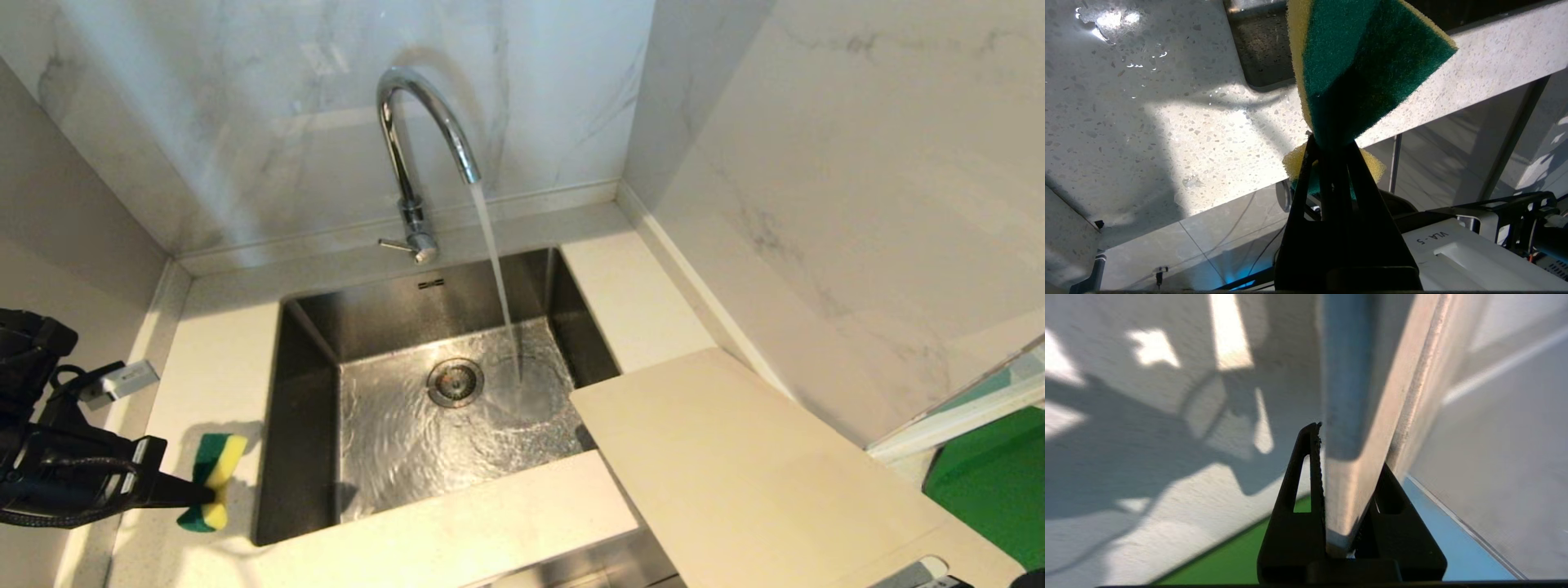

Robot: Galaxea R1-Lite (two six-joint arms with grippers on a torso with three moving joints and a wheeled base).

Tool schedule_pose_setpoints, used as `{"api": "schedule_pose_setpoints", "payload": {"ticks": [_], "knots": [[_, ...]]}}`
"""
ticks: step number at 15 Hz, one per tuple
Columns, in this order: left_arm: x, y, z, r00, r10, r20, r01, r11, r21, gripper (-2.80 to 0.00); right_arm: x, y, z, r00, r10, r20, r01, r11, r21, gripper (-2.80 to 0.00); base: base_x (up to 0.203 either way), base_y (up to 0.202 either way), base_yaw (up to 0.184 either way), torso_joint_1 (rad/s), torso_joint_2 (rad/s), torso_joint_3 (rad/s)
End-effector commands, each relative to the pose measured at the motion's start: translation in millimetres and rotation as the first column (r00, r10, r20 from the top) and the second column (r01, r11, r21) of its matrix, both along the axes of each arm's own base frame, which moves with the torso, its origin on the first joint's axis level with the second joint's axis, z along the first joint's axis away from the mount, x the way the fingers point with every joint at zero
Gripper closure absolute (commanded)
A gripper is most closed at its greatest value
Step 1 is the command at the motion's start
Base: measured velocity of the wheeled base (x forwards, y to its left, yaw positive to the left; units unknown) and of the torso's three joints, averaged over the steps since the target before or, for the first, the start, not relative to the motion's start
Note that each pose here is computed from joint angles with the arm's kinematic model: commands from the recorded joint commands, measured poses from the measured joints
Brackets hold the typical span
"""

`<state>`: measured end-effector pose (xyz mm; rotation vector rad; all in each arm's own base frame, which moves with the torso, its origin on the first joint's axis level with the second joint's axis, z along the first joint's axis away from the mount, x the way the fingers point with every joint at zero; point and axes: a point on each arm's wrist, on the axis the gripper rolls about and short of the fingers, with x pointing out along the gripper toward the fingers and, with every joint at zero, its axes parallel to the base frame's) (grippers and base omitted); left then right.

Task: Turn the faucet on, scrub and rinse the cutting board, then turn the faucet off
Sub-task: Put down the cutting board

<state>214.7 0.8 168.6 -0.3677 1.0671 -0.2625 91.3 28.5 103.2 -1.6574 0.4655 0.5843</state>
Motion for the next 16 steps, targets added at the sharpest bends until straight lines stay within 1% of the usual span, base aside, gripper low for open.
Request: {"api": "schedule_pose_setpoints", "payload": {"ticks": [1,2,4,6,11,13,16], "knots": [[0,0,-1,1.000,0.002,-0.005,-0.002,1.000,-0.002,0.00,6,3,-7,0.997,0.014,-0.076,-0.014,1.000,0.000,0.00,0.000,0.000,0.000,0.000,0.00,0.000],[0,0,0,1.000,0.001,-0.004,-0.001,1.000,-0.002,0.00,6,4,-11,0.994,0.025,-0.107,-0.025,1.000,0.005,0.00,0.000,0.000,0.000,0.000,0.00,0.000],[0,0,0,1.000,0.002,-0.002,-0.002,1.000,-0.002,0.00,6,5,-17,0.985,0.051,-0.163,-0.045,0.998,0.042,0.00,0.000,0.000,0.000,0.000,0.00,0.000],[0,1,-1,1.000,0.003,-0.006,-0.003,1.000,-0.002,0.00,11,7,-20,0.976,0.059,-0.208,-0.051,0.998,0.045,0.00,0.000,0.000,0.000,0.000,0.00,0.000],[3,-1,-2,1.000,-0.005,-0.012,0.005,1.000,-0.004,0.00,14,8,-27,0.960,0.064,-0.271,-0.055,0.998,0.041,0.00,0.000,0.000,0.000,0.000,0.00,0.000],[4,-1,-4,1.000,-0.005,-0.018,0.005,1.000,-0.004,0.00,16,9,-28,0.953,0.077,-0.291,-0.064,0.996,0.054,0.00,0.000,0.000,0.000,0.000,0.00,0.000],[5,-1,-3,1.000,-0.003,-0.008,0.003,1.000,-0.003,0.00,16,8,-31,0.945,0.066,-0.322,-0.052,0.997,0.053,0.00,0.000,0.000,0.000,0.000,0.00,0.000]]}}
